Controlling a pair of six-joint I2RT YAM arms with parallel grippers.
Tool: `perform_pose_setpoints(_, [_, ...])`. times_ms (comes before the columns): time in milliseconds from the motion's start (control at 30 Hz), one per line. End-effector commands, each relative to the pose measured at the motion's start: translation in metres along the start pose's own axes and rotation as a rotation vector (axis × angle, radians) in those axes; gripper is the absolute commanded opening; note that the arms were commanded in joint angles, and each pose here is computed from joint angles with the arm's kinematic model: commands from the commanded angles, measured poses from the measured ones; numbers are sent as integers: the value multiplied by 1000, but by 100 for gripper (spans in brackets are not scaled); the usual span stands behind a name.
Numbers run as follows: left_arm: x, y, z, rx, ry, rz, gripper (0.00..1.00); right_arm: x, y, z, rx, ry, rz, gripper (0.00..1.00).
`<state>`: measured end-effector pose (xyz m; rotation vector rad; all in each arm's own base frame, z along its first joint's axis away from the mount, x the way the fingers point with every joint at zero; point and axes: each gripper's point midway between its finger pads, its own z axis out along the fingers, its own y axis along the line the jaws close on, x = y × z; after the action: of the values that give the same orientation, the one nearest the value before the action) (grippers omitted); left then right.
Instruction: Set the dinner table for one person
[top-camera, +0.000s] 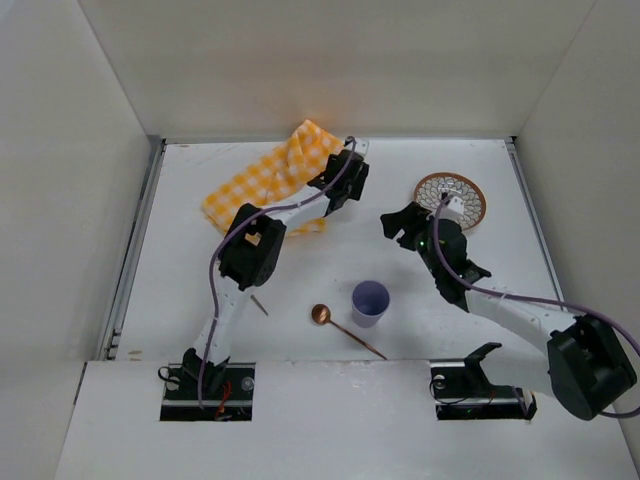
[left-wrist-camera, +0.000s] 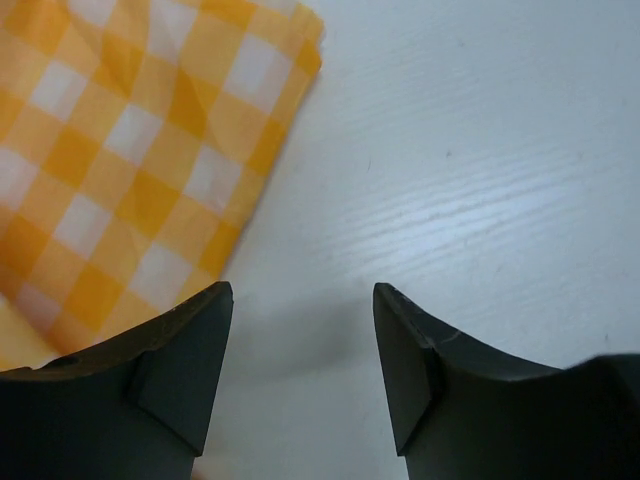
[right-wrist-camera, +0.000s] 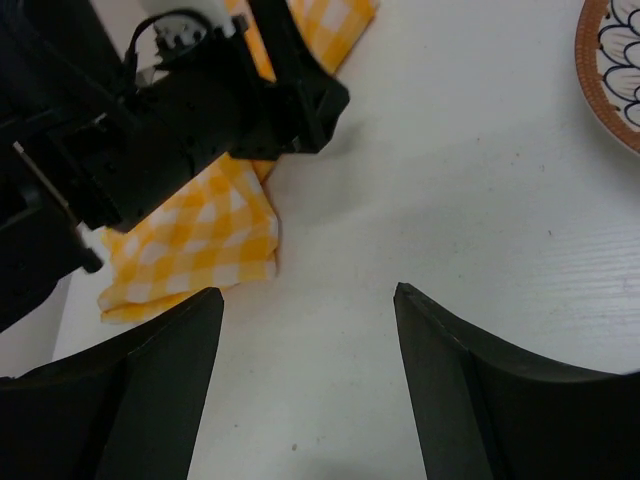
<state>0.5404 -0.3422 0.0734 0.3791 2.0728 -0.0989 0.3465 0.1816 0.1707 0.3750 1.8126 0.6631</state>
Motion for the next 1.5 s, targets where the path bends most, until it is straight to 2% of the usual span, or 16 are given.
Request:
perform_pose_setpoints(0, [-88, 26, -74, 20, -172, -123, 55, -34, 3, -9, -21, -112, 39, 76])
perform_pose_setpoints(67, [-81, 27, -104, 48, -178, -123, 49, -40, 2, -13, -23, -132, 56, 76])
perform_pose_setpoints(200, [-37, 33, -133, 43, -87, -70, 46, -40, 1, -14, -22, -133, 60, 77])
perform_pose_setpoints(333, [15, 26, -146, 49, 49, 68, 46, -36, 3, -8, -23, -114, 50, 77])
perform_pose_setpoints(433, [38, 14, -151, 53, 81, 194, 49, -34, 5, -6, -26, -104, 45, 78])
perform_pose_setpoints(567, [48, 3, -151, 32, 58, 328, 52, -35, 7, -8, -35, -105, 42, 78])
perform_pose_setpoints(667, [52, 5, -147, 4, 54, 375, 53, -39, 10, -11, -44, -115, 45, 78])
perform_pose_setpoints(967, [82, 26, -139, -77, 134, 457, 54, -46, 12, -21, -63, -137, 63, 78])
perform_pose_setpoints(1467, [117, 38, -130, -100, 242, 510, 54, -54, 14, -28, -77, -163, 79, 78])
